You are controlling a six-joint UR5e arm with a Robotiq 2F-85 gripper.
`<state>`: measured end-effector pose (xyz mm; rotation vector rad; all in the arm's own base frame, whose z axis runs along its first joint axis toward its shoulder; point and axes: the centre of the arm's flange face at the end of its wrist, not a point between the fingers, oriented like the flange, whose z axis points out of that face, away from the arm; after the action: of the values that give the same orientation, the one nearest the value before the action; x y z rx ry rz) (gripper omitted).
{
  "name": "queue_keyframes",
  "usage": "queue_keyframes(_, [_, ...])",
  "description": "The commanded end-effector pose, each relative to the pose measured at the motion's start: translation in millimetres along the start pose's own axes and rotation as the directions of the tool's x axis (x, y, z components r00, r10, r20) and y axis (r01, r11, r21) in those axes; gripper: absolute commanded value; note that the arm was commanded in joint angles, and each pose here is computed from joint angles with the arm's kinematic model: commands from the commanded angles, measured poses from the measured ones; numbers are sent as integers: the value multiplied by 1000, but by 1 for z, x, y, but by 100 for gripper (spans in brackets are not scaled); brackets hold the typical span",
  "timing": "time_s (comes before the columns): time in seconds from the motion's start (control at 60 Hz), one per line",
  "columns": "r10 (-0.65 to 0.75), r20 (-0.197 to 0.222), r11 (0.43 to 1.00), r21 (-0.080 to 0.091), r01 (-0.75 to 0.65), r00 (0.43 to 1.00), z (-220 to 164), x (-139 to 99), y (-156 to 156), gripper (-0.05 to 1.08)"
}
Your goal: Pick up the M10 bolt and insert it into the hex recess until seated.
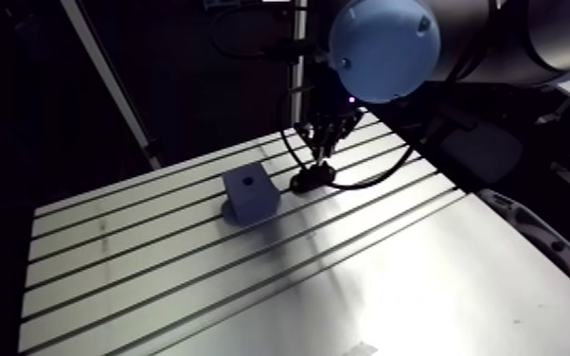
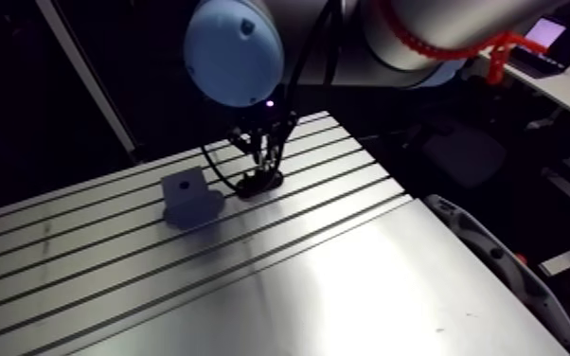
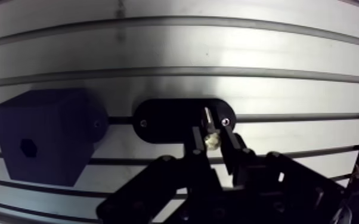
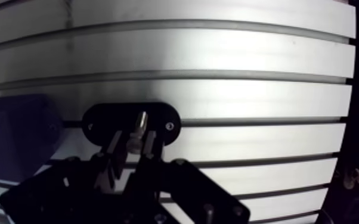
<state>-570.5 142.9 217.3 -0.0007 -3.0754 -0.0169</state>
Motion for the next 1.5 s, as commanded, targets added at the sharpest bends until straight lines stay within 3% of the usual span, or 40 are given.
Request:
queue_keyframes(0.017, [-1,-26,1000,-8,1,1000,-21,4,1,75])
queue_keyframes(0.167, [-8,-22,1000,-6,8,1000,-44,7,-2,78])
queue_keyframes(0.333, [-15,4,1000,13,15,1000,-74,15,-5,88])
queue_keyframes(0.4, [-26,33,999,26,25,999,-91,24,-16,96])
queue_keyframes(0.467, [-40,50,999,37,38,998,-102,30,-25,98])
queue_keyframes(0.583, [-55,62,998,41,52,997,-121,41,-42,99])
queue_keyframes(0.717, [-77,117,996,62,70,990,-145,54,-75,102])
queue_keyframes(0.833, [-107,148,993,74,97,983,-149,59,-95,104])
queue_keyframes(0.983, [-131,152,990,79,120,980,-155,62,-113,107])
queue_keyframes(1.133, [-136,182,989,87,122,974,-157,62,-133,107])
queue_keyframes(1.267, [-156,230,986,103,135,961,-149,59,-146,107])
queue_keyframes(1.383, [-158,257,985,105,135,953,-149,57,-146,107])
queue_keyframes(1.5, [-159,277,986,84,141,948,-146,55,-143,107])
